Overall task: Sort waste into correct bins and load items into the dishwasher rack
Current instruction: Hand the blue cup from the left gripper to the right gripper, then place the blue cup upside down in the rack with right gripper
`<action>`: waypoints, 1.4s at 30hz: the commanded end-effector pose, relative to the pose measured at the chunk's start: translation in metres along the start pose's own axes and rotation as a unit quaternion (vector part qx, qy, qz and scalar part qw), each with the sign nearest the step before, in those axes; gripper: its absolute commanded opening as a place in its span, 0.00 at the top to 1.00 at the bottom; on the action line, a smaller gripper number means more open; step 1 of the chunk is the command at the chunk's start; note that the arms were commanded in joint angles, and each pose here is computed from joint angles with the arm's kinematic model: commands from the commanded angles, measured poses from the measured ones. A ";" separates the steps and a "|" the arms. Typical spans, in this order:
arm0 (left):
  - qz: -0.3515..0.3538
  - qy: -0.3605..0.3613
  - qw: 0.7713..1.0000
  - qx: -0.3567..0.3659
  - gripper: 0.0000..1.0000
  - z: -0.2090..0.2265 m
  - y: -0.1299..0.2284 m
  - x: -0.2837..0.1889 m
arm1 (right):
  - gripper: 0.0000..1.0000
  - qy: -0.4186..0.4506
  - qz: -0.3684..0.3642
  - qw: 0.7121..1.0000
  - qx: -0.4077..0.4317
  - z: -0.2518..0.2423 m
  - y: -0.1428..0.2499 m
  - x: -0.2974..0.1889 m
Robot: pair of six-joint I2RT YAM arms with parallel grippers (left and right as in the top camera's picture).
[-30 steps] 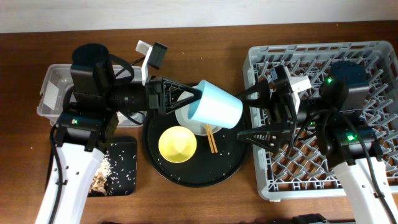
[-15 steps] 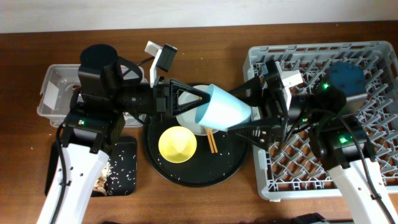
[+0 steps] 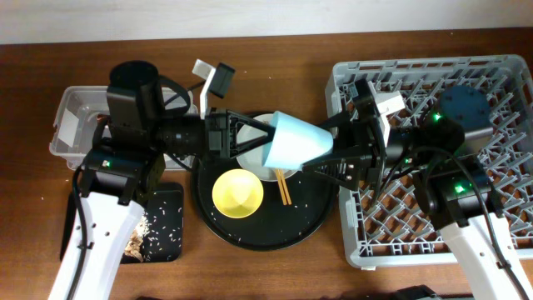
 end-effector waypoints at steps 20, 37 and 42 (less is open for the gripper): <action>-0.036 -0.229 0.973 -0.016 0.66 0.083 0.001 -0.044 | 0.52 0.443 -0.119 0.870 0.182 -0.168 0.026 -0.126; 0.017 -0.384 0.920 -0.068 0.67 0.125 0.041 -0.074 | 0.58 0.664 0.006 0.685 0.301 -0.243 0.127 -0.201; 0.018 -0.387 0.919 -0.069 0.67 0.126 0.041 -0.075 | 0.58 0.663 0.056 0.688 0.290 -0.256 0.140 -0.179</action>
Point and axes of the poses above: each gripper's point midway between its finger pads, its own x axis out along the fingers, its own z axis along the line the jaws close on, y = z × x, the point moved 1 cm from there along -x, back along the fingers, and after that the axes turned 15 degrees about x, right-handed, at the moved point
